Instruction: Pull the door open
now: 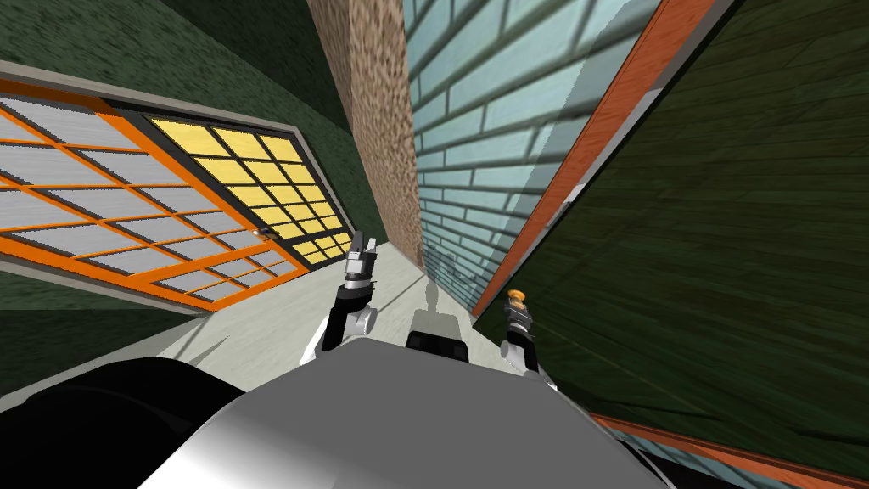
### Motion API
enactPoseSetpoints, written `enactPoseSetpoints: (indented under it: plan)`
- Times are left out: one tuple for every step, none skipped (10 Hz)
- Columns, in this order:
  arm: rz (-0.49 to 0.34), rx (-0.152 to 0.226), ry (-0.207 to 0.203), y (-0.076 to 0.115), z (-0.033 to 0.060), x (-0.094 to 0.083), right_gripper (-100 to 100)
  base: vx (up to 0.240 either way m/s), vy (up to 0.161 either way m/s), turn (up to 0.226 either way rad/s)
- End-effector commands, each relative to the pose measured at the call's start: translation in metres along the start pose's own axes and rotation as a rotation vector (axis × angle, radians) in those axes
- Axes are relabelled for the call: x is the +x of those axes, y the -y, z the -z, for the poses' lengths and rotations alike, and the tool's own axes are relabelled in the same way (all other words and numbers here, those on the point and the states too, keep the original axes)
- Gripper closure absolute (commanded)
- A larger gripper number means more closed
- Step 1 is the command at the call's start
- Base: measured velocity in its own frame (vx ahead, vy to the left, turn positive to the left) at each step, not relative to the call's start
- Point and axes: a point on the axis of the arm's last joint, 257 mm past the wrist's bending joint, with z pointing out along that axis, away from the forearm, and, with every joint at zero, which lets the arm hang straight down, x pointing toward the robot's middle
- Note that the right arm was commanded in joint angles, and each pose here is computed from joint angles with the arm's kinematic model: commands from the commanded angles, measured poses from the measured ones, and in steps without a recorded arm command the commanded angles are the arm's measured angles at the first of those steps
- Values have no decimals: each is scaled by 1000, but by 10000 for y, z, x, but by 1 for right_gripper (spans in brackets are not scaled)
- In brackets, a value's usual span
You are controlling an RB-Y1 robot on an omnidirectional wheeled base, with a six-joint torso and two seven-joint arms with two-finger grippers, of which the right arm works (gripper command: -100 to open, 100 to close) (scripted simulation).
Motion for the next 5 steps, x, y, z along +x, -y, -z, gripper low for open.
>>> enactPoseSetpoints:
  plan:
    - [-6,23,7,46,31,-31,100,-204,17,99]
    - [-8,34,6,51,35,-27,100,-215,19,89]
    - [-9,47,6,57,41,-24,100,-222,13,98]
    - [-11,59,5,63,47,-21,100,-218,-22,103]
    - [-14,78,5,72,57,-18,100,-241,-23,133]
